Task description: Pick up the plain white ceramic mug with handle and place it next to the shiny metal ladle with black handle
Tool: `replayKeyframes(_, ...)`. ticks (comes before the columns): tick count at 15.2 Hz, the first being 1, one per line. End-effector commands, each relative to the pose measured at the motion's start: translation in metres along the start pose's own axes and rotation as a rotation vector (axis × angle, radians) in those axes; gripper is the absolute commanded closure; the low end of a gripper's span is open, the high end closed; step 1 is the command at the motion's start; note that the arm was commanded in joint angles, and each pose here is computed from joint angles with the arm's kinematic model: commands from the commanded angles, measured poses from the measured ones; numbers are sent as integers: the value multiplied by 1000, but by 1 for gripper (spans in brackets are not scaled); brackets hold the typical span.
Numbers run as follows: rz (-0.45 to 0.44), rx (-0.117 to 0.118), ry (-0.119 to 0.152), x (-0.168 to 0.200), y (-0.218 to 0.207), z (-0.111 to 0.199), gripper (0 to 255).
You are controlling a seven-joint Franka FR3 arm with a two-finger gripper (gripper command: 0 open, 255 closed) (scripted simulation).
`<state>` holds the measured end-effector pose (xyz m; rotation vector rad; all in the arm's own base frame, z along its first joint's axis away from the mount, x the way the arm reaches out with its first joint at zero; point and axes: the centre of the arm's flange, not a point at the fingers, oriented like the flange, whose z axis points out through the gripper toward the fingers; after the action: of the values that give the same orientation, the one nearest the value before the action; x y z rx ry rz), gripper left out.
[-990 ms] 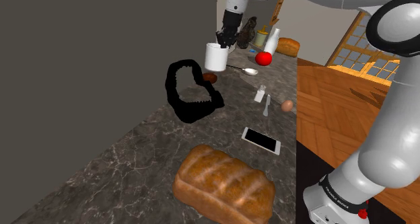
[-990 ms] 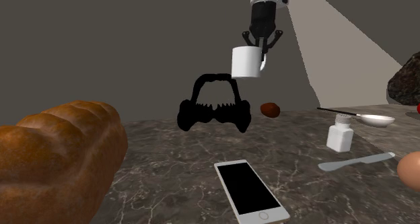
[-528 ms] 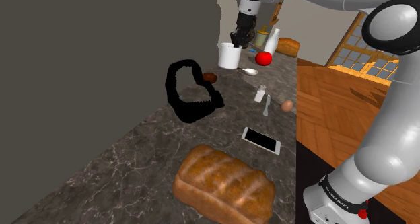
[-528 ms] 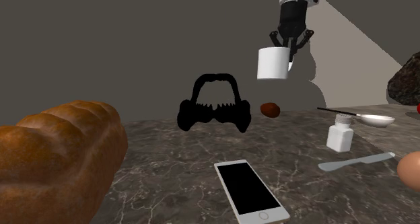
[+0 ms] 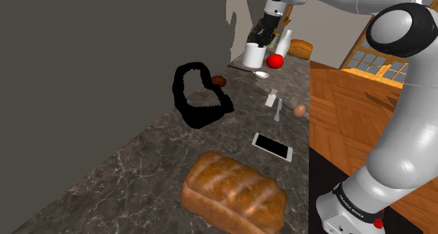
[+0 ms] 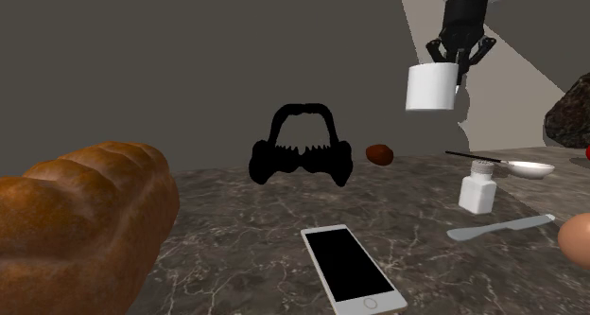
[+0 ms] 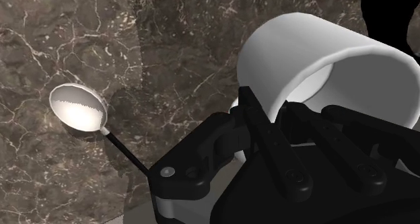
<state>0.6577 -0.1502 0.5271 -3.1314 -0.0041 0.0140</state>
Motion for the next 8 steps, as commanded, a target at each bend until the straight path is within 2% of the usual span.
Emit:
replayKeyframes(1,-1,0,0,1,29,0,255)
replayKeyframes(5,-1,0,0,2,84,-1,255)
replayKeyframes(8,-1,0,0,2,84,15,255)
